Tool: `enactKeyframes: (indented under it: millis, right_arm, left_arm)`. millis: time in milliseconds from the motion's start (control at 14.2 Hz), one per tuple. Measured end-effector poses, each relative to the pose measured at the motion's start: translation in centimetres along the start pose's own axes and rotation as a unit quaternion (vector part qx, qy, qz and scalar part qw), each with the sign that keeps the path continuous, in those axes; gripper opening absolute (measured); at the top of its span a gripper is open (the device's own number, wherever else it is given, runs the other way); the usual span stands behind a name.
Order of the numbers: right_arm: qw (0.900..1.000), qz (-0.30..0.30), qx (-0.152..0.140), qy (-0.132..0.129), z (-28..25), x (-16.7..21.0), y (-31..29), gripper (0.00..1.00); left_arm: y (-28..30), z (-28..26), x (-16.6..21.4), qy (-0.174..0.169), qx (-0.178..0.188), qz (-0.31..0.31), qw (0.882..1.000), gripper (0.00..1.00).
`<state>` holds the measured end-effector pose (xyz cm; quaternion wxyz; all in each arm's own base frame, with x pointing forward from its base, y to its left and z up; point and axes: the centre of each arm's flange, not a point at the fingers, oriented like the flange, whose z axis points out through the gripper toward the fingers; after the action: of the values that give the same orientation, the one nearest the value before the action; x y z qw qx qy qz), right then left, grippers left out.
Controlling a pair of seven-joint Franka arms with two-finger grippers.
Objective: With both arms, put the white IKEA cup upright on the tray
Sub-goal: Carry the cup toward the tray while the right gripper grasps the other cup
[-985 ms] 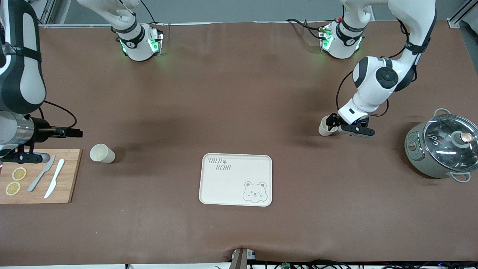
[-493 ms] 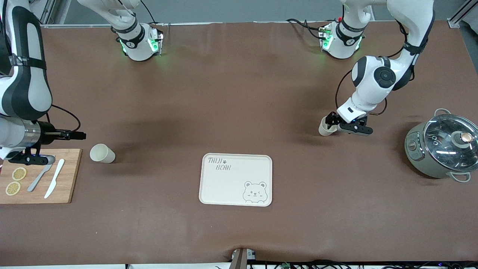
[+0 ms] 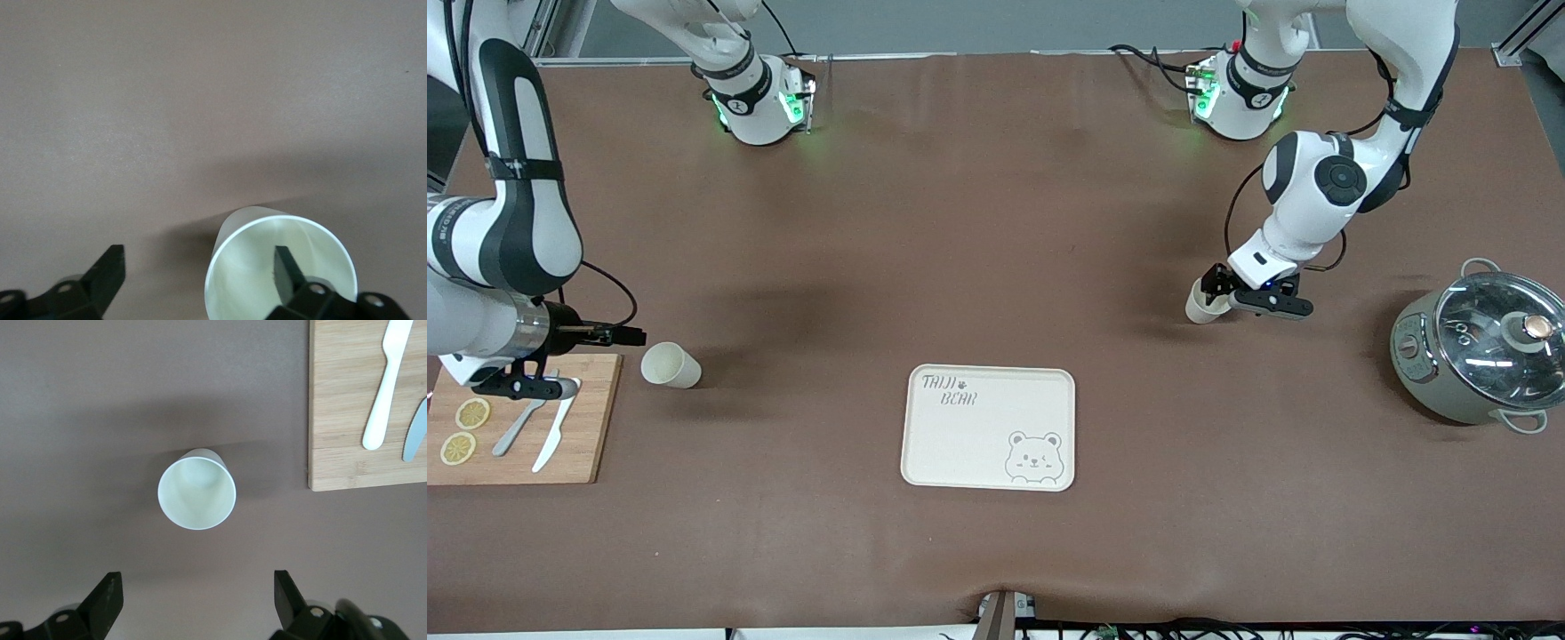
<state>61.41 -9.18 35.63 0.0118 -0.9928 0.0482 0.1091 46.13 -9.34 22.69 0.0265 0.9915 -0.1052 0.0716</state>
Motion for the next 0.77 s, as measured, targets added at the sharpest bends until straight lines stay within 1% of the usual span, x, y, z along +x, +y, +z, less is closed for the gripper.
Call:
enactKeyframes:
  millis: [70, 141, 281, 422, 633, 704, 774]
  right_arm:
    - [1.0, 0.004, 0.001, 0.002, 0.3, 0.0, 0.6, 1.0]
    - [1.0, 0.009, 0.001, 0.004, 0.6, 0.0, 1.1, 1.0]
    - [1.0, 0.014, 0.001, 0.012, 1.4, 0.1, 1.7, 1.0]
    - [1.0, 0.016, 0.0, 0.023, 3.1, 0.2, 2.0, 1.0]
    - [1.0, 0.016, -0.001, 0.025, 4.9, 0.2, 2.0, 1.0]
    - [1.0, 0.016, -0.001, 0.027, 5.1, 0.3, 2.0, 1.0]
    - [0.999, 0.016, -0.001, 0.028, 5.3, 0.3, 2.0, 1.0]
  left_arm:
    - [0.0, 0.0, 0.0, 0.0, 0.0, -0.001, 1.0, 0.93]
    - [0.0, 0.0, 0.0, 0.0, 0.0, -0.003, 1.0, 0.87]
    - [0.0, 0.0, 0.0, 0.0, 0.0, -0.005, 1.0, 0.68]
    - [0.1, 0.0, 0.0, 0.001, 0.0, -0.01, 1.0, 0.45]
    - [0.3, 0.0, 0.0, 0.002, -0.001, -0.008, 1.0, 0.18]
    - [0.4, -0.1, 0.1, 0.003, -0.001, -0.007, 1.0, 0.06]
    - [0.6, -0.2, 0.2, 0.006, -0.001, -0.006, 1.0, 0.03]
